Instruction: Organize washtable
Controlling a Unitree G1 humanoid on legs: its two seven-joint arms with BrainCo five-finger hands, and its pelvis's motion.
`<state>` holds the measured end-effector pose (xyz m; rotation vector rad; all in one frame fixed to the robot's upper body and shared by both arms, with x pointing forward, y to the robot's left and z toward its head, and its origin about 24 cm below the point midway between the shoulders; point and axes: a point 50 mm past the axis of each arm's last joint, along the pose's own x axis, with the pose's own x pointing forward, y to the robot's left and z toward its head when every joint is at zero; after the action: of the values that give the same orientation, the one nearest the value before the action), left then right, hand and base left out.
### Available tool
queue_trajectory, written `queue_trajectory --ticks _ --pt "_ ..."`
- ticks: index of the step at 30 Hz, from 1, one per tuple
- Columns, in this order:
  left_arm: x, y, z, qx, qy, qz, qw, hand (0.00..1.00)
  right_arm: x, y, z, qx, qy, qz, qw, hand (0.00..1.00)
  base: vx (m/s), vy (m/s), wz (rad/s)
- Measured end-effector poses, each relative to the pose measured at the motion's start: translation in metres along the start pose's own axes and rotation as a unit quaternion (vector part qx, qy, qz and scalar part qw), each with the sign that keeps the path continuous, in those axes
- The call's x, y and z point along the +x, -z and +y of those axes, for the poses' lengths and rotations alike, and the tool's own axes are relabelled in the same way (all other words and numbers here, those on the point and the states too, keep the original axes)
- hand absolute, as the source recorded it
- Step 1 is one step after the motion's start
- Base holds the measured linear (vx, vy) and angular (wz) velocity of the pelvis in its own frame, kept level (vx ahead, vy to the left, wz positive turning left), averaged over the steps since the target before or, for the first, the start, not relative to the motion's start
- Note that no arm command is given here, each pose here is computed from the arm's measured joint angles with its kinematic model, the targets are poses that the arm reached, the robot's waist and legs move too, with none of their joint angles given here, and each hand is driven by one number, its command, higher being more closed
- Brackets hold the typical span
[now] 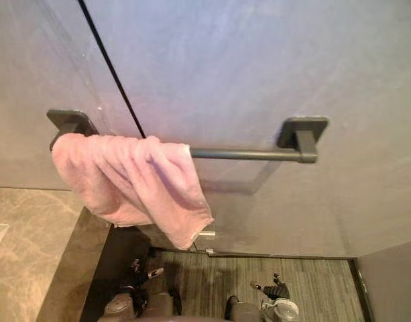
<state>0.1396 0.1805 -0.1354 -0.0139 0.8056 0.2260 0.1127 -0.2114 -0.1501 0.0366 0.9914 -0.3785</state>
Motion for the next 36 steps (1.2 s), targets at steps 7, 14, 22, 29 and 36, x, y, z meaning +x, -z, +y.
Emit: queue_trajectory --ticks 7,14,22,29,36 --pt "-0.001 0.006 0.011 0.012 -0.012 0.011 1.0 0.0 0.0 0.001 -0.002 0.001 0.003 0.0 1.0 0.0 0.07 0.032 0.08" --pt "-0.003 0.005 0.011 0.005 -0.011 0.004 1.0 0.0 -0.001 0.007 -0.004 -0.002 0.006 0.013 1.0 0.0 -0.04 -0.026 0.15" --pt "-0.031 -0.056 0.011 -0.037 0.003 -0.177 0.983 0.0 -0.001 0.001 -0.003 -0.015 0.002 -0.009 1.0 0.0 -0.04 0.011 0.2" --pt "-0.048 -0.086 0.012 -0.056 0.01 -0.26 0.964 0.0 -0.001 -0.004 0.003 -0.027 -0.008 -0.022 0.999 0.0 0.06 0.01 0.08" --pt "-0.063 -0.117 0.008 -0.064 0.023 -0.337 0.939 0.0 -0.001 -0.021 0.011 -0.048 -0.019 -0.06 0.997 0.0 -0.02 -0.004 0.05"
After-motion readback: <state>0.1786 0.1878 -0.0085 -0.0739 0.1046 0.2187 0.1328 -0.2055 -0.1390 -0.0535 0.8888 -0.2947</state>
